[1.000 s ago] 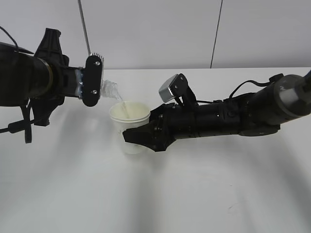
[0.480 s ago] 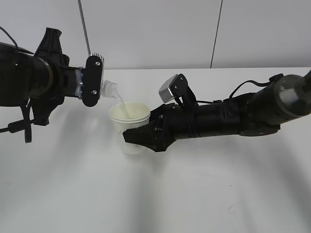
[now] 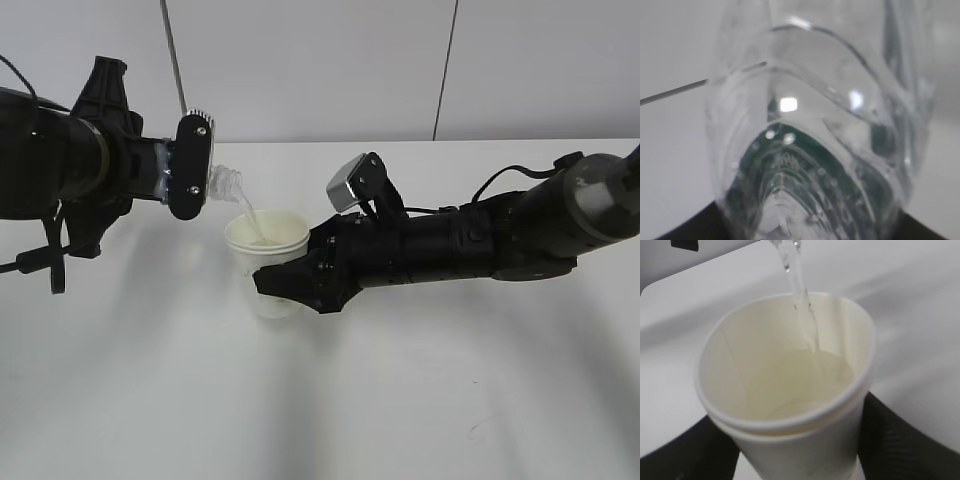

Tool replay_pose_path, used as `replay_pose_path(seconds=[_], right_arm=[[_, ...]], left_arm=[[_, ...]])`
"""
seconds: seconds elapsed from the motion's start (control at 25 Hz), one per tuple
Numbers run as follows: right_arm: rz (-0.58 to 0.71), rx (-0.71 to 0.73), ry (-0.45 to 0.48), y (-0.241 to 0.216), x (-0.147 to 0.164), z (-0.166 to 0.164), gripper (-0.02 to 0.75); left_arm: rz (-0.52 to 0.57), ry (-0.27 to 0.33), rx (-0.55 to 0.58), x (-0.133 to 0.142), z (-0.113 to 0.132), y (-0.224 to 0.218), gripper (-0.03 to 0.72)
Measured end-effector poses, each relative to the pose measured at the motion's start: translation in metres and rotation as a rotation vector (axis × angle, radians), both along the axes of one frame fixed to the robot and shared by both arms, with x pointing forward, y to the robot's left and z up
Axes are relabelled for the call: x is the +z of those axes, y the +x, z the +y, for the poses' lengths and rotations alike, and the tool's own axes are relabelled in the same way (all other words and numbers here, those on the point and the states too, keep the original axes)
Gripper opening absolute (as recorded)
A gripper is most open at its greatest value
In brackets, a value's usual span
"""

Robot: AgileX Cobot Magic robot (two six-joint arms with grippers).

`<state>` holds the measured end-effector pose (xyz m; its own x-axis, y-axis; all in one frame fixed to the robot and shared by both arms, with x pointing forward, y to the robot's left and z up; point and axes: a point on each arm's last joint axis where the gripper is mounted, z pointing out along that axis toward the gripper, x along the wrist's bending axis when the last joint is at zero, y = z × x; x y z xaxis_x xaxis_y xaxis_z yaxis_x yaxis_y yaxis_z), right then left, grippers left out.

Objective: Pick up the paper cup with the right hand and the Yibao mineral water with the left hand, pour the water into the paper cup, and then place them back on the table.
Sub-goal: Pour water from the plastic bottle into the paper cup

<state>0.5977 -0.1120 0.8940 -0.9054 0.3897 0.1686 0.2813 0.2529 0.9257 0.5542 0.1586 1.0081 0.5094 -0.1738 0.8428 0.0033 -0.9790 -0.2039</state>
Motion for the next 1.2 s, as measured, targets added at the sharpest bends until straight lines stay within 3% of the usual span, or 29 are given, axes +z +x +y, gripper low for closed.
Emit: replay_pose_path(seconds=[1.2], right_arm=[[0.0,0.001,-0.005,-0.0001,-0.0004,-0.0001,0.509]], left_arm=[[-0.012,0.022,-0.015,0.0012,-0.0003,0.0007,0.321]])
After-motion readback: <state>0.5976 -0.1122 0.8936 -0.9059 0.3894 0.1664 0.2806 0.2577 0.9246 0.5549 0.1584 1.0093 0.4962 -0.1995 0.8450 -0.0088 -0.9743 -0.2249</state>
